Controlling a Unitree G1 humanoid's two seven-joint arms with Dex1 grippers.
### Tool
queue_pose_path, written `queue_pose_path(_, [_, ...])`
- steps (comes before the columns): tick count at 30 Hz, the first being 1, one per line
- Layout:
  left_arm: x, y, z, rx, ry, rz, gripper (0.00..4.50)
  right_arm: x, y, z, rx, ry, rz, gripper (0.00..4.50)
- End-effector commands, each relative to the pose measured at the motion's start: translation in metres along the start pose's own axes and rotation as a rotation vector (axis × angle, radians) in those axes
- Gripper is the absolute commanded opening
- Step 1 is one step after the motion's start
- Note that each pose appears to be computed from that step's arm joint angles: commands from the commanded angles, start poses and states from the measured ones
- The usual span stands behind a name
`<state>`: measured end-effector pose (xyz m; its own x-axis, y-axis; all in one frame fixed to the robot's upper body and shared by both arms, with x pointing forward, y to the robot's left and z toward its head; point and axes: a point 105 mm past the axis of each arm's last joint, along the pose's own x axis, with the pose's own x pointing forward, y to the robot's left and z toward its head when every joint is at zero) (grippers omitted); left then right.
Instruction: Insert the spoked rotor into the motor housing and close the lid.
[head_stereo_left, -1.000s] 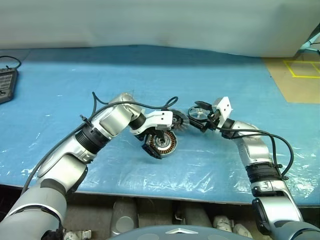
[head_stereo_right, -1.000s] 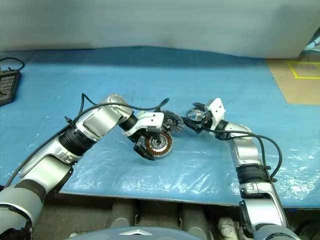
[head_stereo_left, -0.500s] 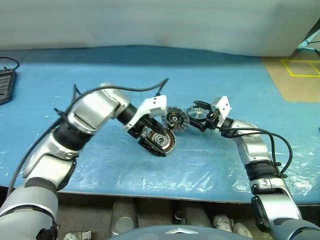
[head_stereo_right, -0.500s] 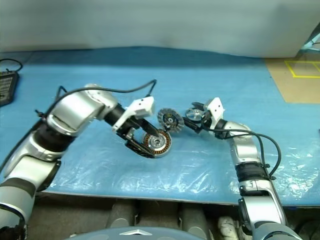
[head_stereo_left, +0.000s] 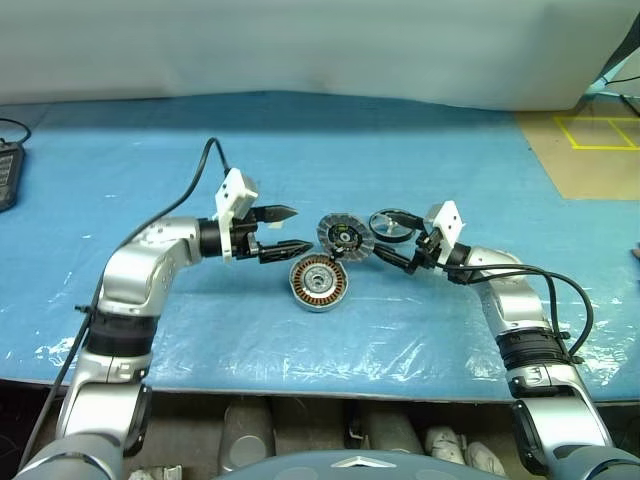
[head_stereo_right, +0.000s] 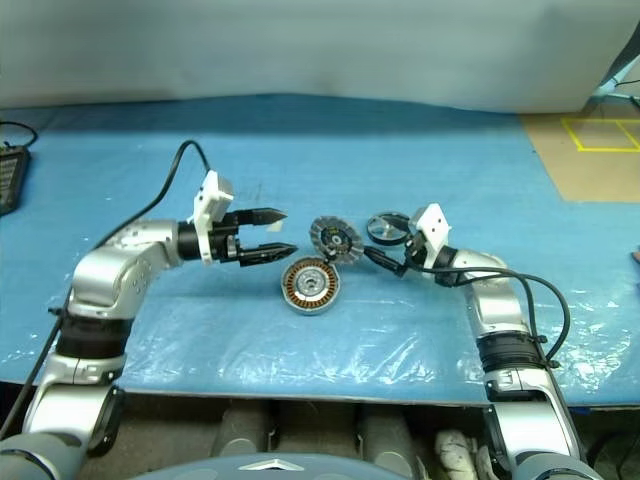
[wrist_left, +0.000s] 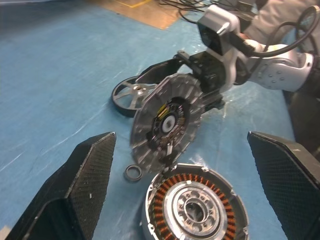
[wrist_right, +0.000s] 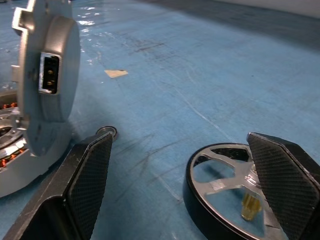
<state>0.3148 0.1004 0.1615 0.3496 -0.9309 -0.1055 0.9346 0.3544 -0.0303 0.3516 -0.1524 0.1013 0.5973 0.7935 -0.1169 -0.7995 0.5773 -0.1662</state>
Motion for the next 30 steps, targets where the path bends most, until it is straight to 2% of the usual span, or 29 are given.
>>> queue_pose_path(1, [-0.007, 0.000, 0.012, 0.040, -0.112, 0.077, 4.41, 0.005, 0.008, 0.008, -0.023, -0.020, 0.054, 4.50])
queue_pose_path(3, [-0.008, -0.001, 0.013, 0.014, -0.139, 0.087, 4.41, 0.006, 0.011, 0.008, -0.021, -0.020, 0.072, 4.50])
queue_pose_path(9, [-0.026, -0.006, -0.010, 0.118, -0.104, 0.100, 4.41, 0.014, 0.022, 0.002, -0.017, -0.009, 0.130, 4.50])
queue_pose_path(15, [-0.034, -0.016, -0.036, 0.069, -0.094, 0.099, 4.41, 0.023, 0.033, 0.004, -0.018, -0.015, 0.186, 4.50])
queue_pose_path(30, [-0.034, -0.021, -0.043, 0.012, -0.124, 0.134, 4.41, 0.035, 0.037, -0.002, 0.017, -0.014, 0.234, 4.50])
